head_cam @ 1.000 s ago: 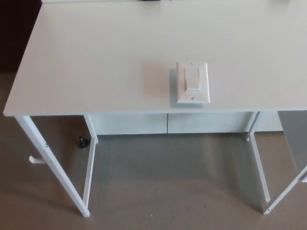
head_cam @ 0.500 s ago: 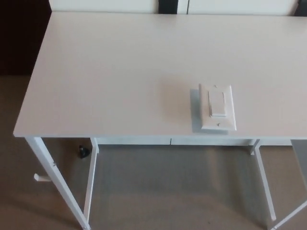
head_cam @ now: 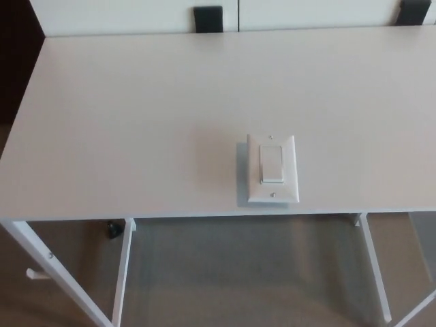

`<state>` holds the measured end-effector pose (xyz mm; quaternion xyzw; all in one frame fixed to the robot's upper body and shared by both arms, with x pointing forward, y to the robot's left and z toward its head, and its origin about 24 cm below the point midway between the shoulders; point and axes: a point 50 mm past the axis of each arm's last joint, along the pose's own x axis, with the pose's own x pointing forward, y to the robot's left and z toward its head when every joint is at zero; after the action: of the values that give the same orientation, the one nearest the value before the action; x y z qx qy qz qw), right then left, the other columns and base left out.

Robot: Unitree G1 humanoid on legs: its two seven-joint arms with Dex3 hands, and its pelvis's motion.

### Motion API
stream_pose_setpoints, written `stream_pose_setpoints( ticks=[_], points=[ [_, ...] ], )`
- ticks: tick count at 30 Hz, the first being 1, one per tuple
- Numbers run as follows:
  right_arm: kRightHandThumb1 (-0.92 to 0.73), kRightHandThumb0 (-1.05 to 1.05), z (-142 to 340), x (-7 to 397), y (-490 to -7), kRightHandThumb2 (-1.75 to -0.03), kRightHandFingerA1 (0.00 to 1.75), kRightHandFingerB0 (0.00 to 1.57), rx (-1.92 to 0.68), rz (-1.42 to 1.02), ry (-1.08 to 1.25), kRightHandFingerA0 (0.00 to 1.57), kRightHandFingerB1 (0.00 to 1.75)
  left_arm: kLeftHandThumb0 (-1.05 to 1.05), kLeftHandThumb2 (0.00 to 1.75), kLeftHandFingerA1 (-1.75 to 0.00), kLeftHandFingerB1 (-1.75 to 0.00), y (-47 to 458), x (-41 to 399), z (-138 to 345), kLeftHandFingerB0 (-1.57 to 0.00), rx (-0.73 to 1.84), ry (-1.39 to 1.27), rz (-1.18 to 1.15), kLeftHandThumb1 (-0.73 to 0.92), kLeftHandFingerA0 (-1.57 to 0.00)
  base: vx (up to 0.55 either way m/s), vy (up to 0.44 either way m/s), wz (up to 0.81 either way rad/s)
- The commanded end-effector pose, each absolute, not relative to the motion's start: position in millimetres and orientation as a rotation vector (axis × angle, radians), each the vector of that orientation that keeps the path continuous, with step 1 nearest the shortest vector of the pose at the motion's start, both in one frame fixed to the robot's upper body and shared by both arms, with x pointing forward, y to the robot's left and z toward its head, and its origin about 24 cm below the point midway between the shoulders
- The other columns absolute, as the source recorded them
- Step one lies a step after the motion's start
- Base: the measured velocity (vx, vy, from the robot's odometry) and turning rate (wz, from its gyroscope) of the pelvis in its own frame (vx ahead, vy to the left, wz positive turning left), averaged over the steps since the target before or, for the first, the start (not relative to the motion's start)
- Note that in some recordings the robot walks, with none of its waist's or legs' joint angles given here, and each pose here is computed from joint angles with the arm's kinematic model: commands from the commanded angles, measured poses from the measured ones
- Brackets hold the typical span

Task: The robot walk towards a table in front and then clicks the light switch button using the right hand's index finger

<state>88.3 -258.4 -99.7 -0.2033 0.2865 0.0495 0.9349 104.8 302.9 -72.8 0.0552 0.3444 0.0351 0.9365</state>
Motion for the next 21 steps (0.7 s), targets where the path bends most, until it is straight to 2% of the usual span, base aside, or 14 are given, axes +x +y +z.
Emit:
stream_pose_setpoints(
  ticks=[1, 4, 5, 6, 7, 15, 16, 18, 19, 20, 21],
  points=[
    [-0.63, -0.53, -98, 94, -261, -0.58, 0.68, 0.42, -0.448, 0.097, 0.573, 0.66, 0.49, -0.14, 0.56, -0.47, -0.42, 305, 112, -71, -0.55, 0.163, 0.703, 0.035, 0.55, -0.56, -0.02, 0.11, -0.01],
    [-0.63, -0.52, -95, 100, -264, -0.59, 0.7, 0.44, -0.478, 0.096, 0.562, 0.66, 0.5, -0.14, 0.56, -0.48, -0.42, 301, 117, -72, -0.56, 0.156, 0.704, 0.019, 0.54, -0.58, 0.03, 0.134, 0.17],
    [-0.47, -0.54, -95, 102, -264, -0.87, 0.75, 0.41, -0.483, 0.097, 0.556, 0.64, 0.6, -0.14, 0.56, -0.48, -0.41, 300, 117, -71, -0.55, 0.158, 0.707, 0.008, 0.55, -0.59, 0.13, 0.135, 0.02],
    [-0.47, -0.54, -95, 102, -264, -0.87, 0.75, 0.41, -0.484, 0.097, 0.554, 0.64, 0.6, -0.14, 0.56, -0.48, -0.41, 300, 117, -70, -0.55, 0.159, 0.708, 0.004, 0.55, -0.59, 0.02, 0.072, 0.16],
    [-0.63, -0.54, -95, 102, -264, -0.58, 0.71, 0.45, -0.493, 0.103, 0.555, 0.68, 0.5, -0.14, 0.56, -0.48, -0.41, 300, 115, -71, -0.55, 0.162, 0.712, -0.004, 0.55, -0.59, 0.0, 0.0, 0.0],
    [-0.63, -0.56, -93, 109, -262, -0.59, 0.71, 0.44, -0.519, 0.11, 0.535, 0.67, 0.51, -0.15, 0.56, -0.47, -0.41, 299, 119, -68, -0.55, 0.185, 0.72, -0.043, 0.55, -0.58, 0.04, -0.011, 0.06],
    [-0.47, -0.57, -93, 109, -262, -0.89, 0.73, 0.39, -0.517, 0.114, 0.536, 0.61, 0.6, -0.16, 0.56, -0.47, -0.41, 300, 119, -67, -0.55, 0.187, 0.721, -0.048, 0.54, -0.57, 0.0, 0.0, 0.0],
    [-0.47, -0.57, -92, 110, -261, -0.89, 0.73, 0.39, -0.514, 0.121, 0.535, 0.61, 0.59, -0.17, 0.56, -0.46, -0.41, 300, 118, -67, -0.55, 0.196, 0.724, -0.049, 0.54, -0.58, 0.0, 0.0, 0.0],
    [-0.64, -0.56, -92, 111, -261, -0.58, 0.68, 0.44, -0.523, 0.129, 0.531, 0.66, 0.5, -0.17, 0.56, -0.47, -0.41, 300, 118, -67, -0.55, 0.196, 0.724, -0.049, 0.54, -0.58, 0.0, 0.0, 0.0],
    [-0.48, -0.57, -92, 111, -260, -0.89, 0.73, 0.4, -0.525, 0.131, 0.528, 0.61, 0.6, -0.16, 0.56, -0.47, -0.41, 301, 119, -67, -0.55, 0.2, 0.724, -0.05, 0.54, -0.59, 0.0, 0.0, 0.0],
    [-0.48, -0.57, -92, 112, -259, -0.89, 0.73, 0.4, -0.523, 0.13, 0.525, 0.61, 0.6, -0.16, 0.56, -0.47, -0.41, 301, 119, -66, -0.55, 0.204, 0.724, -0.051, 0.54, -0.59, 0.0, 0.0, 0.0]
  ],
)
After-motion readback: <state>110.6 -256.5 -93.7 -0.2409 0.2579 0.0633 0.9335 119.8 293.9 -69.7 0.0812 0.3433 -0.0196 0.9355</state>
